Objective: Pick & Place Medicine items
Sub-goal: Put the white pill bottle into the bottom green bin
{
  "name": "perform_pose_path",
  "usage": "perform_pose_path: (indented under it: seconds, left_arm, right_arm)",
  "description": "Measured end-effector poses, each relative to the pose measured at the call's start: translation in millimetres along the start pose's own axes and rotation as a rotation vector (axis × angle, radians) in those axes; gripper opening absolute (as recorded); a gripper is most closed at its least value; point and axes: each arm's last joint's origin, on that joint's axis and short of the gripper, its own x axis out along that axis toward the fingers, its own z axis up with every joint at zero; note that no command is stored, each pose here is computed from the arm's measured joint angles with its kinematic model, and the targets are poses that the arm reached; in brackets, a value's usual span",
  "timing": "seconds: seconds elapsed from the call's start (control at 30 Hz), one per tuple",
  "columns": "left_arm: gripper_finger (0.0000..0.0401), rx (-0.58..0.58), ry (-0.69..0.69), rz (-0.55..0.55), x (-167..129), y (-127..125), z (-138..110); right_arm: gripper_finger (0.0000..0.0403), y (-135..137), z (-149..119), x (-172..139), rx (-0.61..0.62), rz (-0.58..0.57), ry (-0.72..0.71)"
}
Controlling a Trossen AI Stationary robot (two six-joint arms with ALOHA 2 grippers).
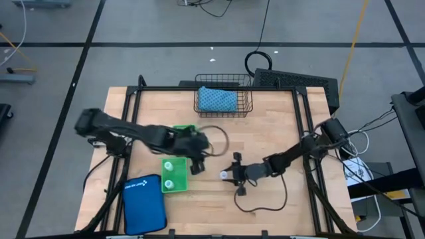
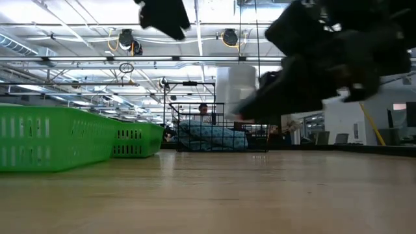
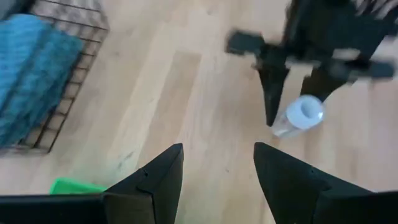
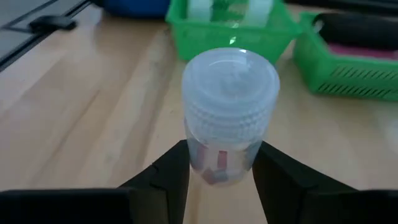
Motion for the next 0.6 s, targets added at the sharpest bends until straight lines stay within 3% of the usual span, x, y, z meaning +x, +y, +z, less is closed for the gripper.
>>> perform_pose_path:
  seconds: [0.3,0.6]
  left_arm:
    - [0.0266,0.318,0.140,0.018,70,-32,-7]
    - [0.0315,0.267,0.076,-0.099,94,-51,-7]
  right_arm:
    - [0.0144,-15,7,6,0.015,-0.027,-0.002]
    - [0.0148,-21,5,9,0.022,-0.046,0.001]
